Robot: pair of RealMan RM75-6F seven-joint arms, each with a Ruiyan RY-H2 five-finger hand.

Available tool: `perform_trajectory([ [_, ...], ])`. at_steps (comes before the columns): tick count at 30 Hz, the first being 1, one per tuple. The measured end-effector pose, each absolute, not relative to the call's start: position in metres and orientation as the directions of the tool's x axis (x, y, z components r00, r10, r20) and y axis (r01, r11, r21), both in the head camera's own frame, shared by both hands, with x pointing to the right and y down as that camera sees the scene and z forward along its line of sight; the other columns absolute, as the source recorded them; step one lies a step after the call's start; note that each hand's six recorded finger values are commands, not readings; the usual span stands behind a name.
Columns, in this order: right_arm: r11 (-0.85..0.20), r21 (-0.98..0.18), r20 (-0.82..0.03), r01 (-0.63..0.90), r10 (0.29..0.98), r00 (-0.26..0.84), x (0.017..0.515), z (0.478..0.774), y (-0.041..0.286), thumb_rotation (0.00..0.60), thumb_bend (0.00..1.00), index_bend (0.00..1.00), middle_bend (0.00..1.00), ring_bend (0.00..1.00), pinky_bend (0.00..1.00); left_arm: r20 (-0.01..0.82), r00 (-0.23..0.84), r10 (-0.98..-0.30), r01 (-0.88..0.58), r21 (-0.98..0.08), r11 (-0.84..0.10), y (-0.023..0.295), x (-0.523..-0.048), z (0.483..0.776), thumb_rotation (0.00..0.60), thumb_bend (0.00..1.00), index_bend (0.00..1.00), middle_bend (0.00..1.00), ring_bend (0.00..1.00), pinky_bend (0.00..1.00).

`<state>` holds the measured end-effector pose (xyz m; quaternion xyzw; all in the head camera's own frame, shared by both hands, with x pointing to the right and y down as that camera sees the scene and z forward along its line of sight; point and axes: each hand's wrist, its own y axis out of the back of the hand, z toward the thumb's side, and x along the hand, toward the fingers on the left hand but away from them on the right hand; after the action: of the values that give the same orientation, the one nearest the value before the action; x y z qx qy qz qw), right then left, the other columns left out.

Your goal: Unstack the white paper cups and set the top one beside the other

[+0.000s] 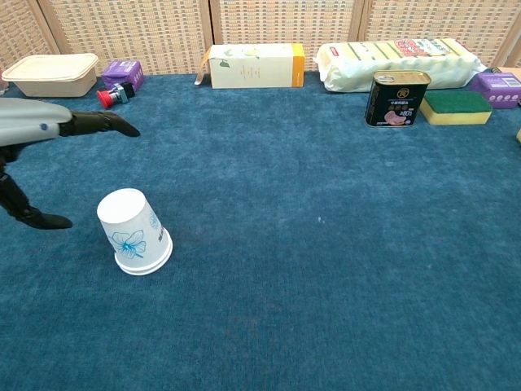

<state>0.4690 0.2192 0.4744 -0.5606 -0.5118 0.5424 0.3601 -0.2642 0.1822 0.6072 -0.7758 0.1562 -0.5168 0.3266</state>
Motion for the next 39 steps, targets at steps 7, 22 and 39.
perform_trajectory([
  [7, -0.21, -0.958, -0.235, 0.195, 0.965, -0.113, 0.471, 0.471, 0.219, 0.6, 0.06, 0.08, 0.0, 0.0, 0.0, 0.724, 0.41, -0.556, 0.12, -0.646, -0.754, 0.184, -0.242, 0.617, 0.6, 0.23, 0.2, 0.0, 0.0, 0.06],
  [22, -0.21, -0.956, -0.237, 0.204, 0.965, -0.115, 0.473, 0.47, 0.218, 0.6, 0.06, 0.08, 0.0, 0.0, 0.0, 0.753, 0.366, -0.547, 0.138, -0.625, -0.768, 0.185, -0.233, 0.622, 0.6, 0.28, 0.26, 0.0, 0.0, 0.06],
  [39, -0.221, -0.952, -0.247, 0.212, 0.963, -0.107, 0.471, 0.471, 0.219, 0.6, 0.06, 0.08, 0.0, 0.0, 0.0, 0.759, 0.35, -0.549, 0.148, -0.623, -0.768, 0.185, -0.232, 0.626, 0.6, 0.31, 0.34, 0.0, 0.0, 0.06],
])
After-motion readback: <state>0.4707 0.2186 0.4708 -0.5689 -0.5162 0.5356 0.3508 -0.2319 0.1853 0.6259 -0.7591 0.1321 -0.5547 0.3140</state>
